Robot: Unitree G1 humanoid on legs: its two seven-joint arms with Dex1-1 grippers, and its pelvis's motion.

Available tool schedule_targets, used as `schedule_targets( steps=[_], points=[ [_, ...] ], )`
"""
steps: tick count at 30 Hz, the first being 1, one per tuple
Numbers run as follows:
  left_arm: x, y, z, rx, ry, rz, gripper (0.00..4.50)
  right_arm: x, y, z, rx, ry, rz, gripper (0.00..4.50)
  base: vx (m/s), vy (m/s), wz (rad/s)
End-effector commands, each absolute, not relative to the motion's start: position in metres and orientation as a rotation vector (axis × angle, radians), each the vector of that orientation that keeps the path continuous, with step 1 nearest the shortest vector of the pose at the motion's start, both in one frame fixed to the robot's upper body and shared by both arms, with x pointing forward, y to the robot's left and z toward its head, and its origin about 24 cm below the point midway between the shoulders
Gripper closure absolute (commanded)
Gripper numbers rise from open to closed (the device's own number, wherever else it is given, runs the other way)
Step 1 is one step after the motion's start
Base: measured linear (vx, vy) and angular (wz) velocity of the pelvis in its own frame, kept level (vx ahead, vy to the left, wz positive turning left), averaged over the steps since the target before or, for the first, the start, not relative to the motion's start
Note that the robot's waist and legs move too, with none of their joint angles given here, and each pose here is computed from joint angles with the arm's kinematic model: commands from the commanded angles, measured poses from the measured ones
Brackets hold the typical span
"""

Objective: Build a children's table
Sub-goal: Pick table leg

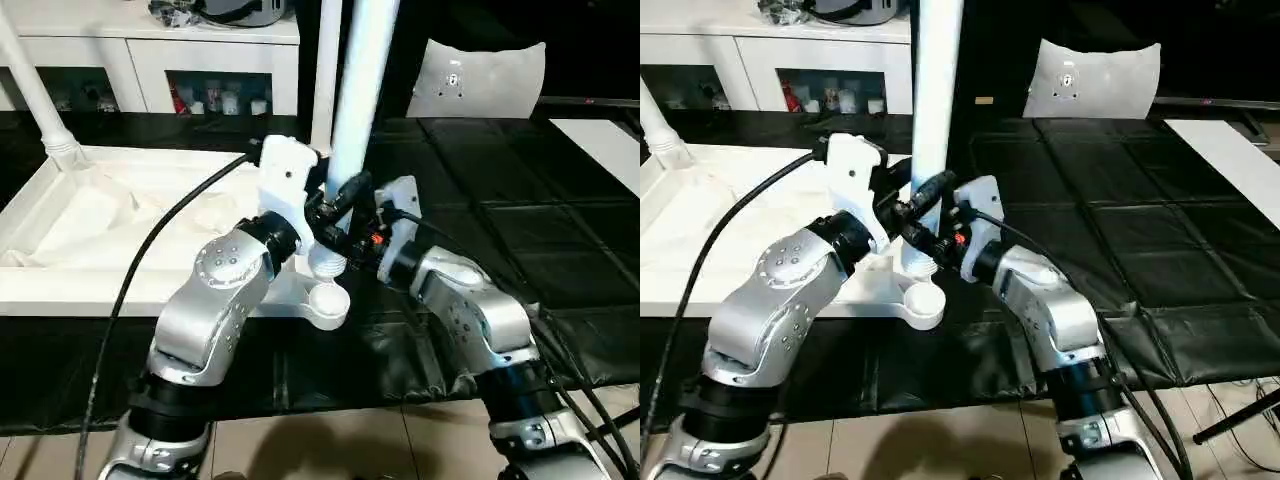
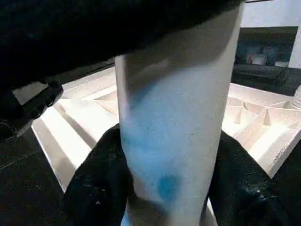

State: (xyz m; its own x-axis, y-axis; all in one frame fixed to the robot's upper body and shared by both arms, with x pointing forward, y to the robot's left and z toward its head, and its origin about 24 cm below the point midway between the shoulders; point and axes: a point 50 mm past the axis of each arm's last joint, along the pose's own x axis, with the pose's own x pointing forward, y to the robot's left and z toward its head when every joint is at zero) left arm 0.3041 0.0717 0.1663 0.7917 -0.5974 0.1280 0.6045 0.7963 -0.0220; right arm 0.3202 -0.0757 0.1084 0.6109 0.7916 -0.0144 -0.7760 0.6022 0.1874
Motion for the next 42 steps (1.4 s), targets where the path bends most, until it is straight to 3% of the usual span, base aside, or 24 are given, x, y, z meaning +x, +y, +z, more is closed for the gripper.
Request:
schedule_targets(
  steps=[1,6,11,14,19,24,31,34,42],
  points=[
    [0.311,0.078,0.175,-0.106,-0.117,-0.627,2.62,0.323,-0.081,0.12,0.209,0.067,0.933,1.88,0.0,0.0,0.0],
    [0.317,0.089,0.181,-0.176,-0.086,-0.645,2.64,0.322,-0.093,0.129,0.227,0.022,0.951,1.46,0.0,0.0,0.0],
    [0.321,0.098,0.186,-0.277,-0.057,-0.687,2.64,0.326,-0.117,0.135,0.302,0.018,0.891,1.03,0.0,0.0,0.0],
    [0.316,0.099,0.191,-0.387,-0.035,-0.795,2.64,0.325,-0.133,0.139,0.408,0.074,0.896,0.77,0.0,0.0,0.0],
    [0.313,0.102,0.201,-0.402,-0.041,-0.882,2.64,0.32,-0.148,0.142,0.431,0.065,0.954,0.33,0.0,0.0,0.0],
    [0.312,0.101,0.204,-0.337,-0.039,-0.921,2.64,0.316,-0.147,0.145,0.359,0.068,0.997,0.02,0.0,0.0,0.0],
    [0.308,0.091,0.204,-0.14,-0.046,-0.976,2.64,0.304,-0.132,0.148,0.203,0.115,1.166,0.0,0.0,0.0,0.0],
    [0.304,0.084,0.205,-0.136,-0.052,-1.004,2.65,0.305,-0.127,0.142,0.158,0.158,1.182,0.0,0.0,0.0,0.0],
    [0.297,0.076,0.204,-0.077,-0.071,-1.069,2.65,0.309,-0.123,0.133,0.134,0.228,1.193,0.0,0.0,0.0,0.0]
  ],
)
